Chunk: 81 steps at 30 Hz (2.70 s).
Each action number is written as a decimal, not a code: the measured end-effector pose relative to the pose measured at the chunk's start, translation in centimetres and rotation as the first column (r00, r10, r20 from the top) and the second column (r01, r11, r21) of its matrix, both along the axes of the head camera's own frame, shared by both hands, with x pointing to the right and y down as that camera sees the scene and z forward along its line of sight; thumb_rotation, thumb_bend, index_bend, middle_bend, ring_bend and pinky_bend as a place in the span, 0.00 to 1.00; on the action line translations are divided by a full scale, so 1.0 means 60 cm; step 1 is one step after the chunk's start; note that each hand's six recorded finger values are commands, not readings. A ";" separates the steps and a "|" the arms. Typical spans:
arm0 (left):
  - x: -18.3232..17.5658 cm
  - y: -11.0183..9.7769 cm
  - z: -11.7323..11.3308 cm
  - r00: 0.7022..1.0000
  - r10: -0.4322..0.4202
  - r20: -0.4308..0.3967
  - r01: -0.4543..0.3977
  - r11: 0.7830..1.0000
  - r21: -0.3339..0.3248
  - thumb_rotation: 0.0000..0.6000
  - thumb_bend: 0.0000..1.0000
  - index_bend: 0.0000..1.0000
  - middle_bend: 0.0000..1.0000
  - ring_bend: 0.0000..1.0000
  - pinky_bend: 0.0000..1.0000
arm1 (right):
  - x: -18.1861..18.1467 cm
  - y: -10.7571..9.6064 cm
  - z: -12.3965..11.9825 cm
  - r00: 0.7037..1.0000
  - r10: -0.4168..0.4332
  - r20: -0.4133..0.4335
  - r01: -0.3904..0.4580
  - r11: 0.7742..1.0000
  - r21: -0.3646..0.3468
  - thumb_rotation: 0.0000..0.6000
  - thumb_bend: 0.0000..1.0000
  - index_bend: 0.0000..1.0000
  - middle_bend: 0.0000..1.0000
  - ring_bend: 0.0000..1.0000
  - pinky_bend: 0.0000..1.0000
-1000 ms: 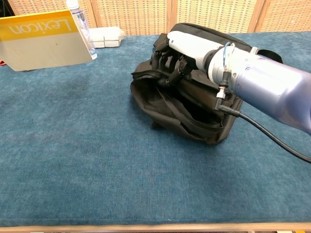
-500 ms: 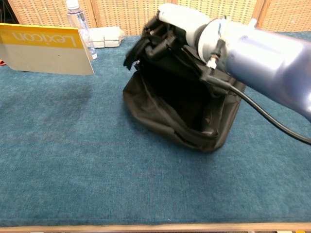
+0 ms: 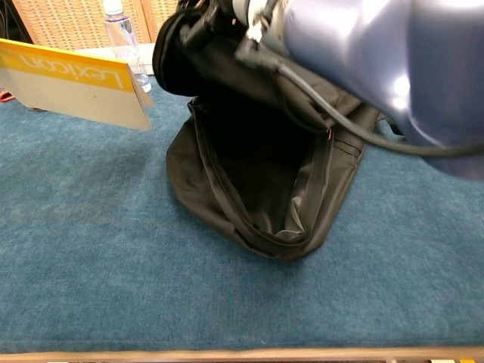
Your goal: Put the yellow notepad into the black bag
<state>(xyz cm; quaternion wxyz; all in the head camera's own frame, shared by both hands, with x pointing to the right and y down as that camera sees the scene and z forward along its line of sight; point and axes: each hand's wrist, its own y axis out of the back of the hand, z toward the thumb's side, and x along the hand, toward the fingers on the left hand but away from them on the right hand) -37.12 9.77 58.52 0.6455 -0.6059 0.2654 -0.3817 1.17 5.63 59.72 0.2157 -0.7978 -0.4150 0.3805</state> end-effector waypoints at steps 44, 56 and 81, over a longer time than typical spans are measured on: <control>0.284 0.035 -0.066 0.892 0.403 0.206 -0.452 0.813 0.368 1.00 0.53 0.90 0.75 0.60 0.70 | 0.067 -0.045 0.000 0.994 0.067 -0.087 -0.063 0.997 0.042 1.00 0.65 0.57 0.55 0.57 0.88; 0.301 0.034 -0.086 0.876 0.420 0.239 -0.483 0.762 0.430 1.00 0.53 0.90 0.75 0.61 0.70 | 0.074 -0.049 0.003 0.993 0.069 -0.101 -0.065 0.997 0.042 1.00 0.65 0.57 0.55 0.57 0.88; 0.341 0.068 0.014 0.781 0.339 0.525 -0.576 0.716 0.393 1.00 0.53 0.92 0.77 0.63 0.72 | 0.096 -0.058 -0.007 0.991 0.084 -0.108 -0.078 0.995 0.057 1.00 0.65 0.57 0.55 0.57 0.88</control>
